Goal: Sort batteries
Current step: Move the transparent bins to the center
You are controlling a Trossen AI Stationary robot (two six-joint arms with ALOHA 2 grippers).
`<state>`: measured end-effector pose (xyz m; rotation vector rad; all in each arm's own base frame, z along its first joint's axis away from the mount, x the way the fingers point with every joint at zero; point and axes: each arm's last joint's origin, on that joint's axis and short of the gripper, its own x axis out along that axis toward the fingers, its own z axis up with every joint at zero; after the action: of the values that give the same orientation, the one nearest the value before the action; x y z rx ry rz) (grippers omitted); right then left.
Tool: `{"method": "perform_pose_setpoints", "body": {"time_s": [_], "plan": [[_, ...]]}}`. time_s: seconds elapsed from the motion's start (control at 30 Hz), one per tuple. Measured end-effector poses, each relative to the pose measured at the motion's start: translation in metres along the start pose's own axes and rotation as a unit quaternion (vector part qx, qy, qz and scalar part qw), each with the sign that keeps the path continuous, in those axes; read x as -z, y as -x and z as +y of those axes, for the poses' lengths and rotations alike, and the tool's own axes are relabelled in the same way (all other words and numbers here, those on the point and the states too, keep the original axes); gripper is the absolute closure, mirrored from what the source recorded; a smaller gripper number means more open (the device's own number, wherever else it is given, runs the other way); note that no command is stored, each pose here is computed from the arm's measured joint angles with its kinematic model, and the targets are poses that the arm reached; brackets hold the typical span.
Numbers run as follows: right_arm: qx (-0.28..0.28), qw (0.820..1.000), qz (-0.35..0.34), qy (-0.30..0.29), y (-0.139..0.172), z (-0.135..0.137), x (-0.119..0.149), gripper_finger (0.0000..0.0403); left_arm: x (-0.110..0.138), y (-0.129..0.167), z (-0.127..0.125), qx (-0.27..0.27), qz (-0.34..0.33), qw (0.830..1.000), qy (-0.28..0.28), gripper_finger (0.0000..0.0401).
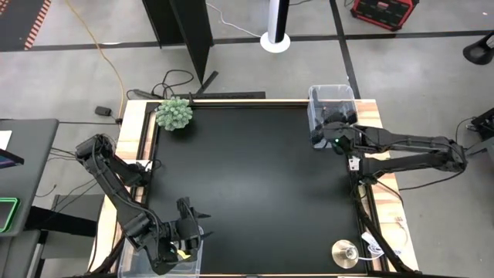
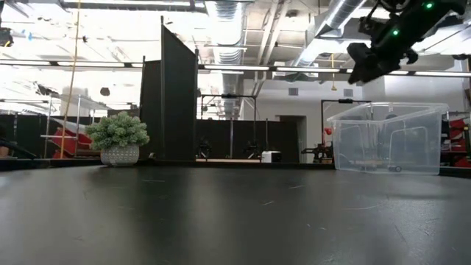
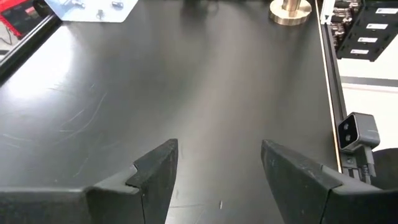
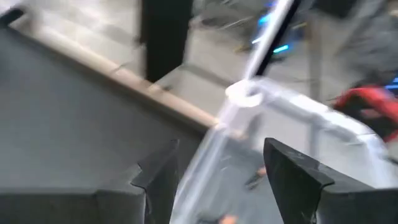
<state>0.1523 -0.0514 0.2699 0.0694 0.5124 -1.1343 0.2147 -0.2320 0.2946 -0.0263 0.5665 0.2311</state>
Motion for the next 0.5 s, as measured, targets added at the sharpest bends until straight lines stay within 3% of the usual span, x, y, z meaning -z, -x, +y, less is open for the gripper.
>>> {"method": "perform_pose_setpoints", "body": {"time_s": [0.1,0.23,0.5], "plan": [[-0.052,0.995,0.053,0.064,-0.002,0.004,0.009,0.0167,0.000,0.000,0.000,0.003,0.002,1.000,0.009,0.0175],[-0.073,0.983,0.089,0.140,-0.001,0.008,0.018,0.0172,0.002,0.002,-0.003,0.023,0.021,0.999,0.015,0.0175],[-0.115,0.970,0.135,0.166,0.001,0.008,0.025,0.0172,0.005,0.007,-0.006,0.042,0.030,0.999,0.016,0.0175]]}}
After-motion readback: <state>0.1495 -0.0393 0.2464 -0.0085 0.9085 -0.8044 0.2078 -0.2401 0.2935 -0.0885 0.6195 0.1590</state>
